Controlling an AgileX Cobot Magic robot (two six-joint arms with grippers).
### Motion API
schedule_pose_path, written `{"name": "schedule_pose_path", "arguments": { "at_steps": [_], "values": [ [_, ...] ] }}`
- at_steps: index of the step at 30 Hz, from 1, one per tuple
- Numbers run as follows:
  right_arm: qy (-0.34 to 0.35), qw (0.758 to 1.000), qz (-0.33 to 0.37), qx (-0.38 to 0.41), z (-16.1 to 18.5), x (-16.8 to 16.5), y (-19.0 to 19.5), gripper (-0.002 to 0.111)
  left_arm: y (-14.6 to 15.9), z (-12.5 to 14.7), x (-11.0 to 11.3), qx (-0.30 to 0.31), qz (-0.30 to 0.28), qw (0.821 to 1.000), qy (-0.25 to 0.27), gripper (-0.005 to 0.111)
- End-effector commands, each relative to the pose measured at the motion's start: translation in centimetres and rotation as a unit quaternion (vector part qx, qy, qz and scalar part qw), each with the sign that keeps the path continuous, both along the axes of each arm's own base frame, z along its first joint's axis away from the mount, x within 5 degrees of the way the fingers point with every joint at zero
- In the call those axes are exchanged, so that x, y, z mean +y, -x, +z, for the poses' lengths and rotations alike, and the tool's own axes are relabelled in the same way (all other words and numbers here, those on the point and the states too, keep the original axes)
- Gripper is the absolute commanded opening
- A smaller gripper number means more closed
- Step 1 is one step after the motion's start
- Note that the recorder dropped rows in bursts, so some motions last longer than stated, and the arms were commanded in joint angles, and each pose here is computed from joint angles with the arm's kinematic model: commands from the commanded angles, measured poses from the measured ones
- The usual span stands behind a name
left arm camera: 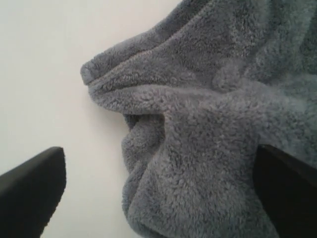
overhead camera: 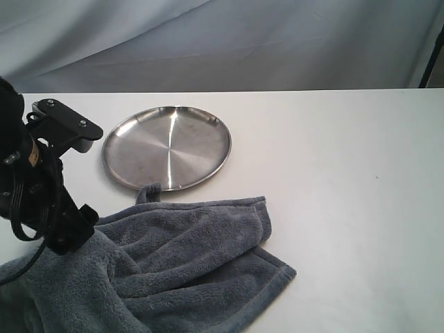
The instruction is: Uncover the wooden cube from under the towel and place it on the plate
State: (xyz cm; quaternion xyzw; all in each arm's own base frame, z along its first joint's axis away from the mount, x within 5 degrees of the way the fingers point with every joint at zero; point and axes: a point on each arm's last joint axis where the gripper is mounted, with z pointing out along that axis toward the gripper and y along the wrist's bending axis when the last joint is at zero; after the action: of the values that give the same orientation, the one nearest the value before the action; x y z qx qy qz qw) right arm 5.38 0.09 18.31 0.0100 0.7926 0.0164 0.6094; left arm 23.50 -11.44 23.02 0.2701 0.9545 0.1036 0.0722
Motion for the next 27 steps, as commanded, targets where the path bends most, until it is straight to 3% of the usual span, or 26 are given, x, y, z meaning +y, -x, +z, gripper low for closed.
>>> {"name": "schedule_pose_path", "arguments": {
  "at_steps": [1, 11, 21, 27],
  "values": [
    [0.004, 1.000, -0.001, -0.003, -0.1, 0.0, 0.0, 0.000, 0.3, 0.2, 0.6, 0.008, 0.000, 0.999, -0.034, 0.096],
    [0.004, 1.000, -0.001, -0.003, -0.1, 0.0, 0.0, 0.000, 0.9, 0.2, 1.6, 0.047, -0.017, 0.994, -0.094, 0.096],
    [0.005, 1.000, -0.001, -0.003, -0.1, 0.0, 0.0, 0.000, 4.6, -4.2, 3.8, 0.144, -0.038, 0.978, -0.148, 0.096],
    [0.004, 1.000, -0.001, -0.003, -0.1, 0.0, 0.0, 0.000, 4.0, -3.5, 3.1, 0.134, -0.028, 0.983, -0.122, 0.096]
  ]
}}
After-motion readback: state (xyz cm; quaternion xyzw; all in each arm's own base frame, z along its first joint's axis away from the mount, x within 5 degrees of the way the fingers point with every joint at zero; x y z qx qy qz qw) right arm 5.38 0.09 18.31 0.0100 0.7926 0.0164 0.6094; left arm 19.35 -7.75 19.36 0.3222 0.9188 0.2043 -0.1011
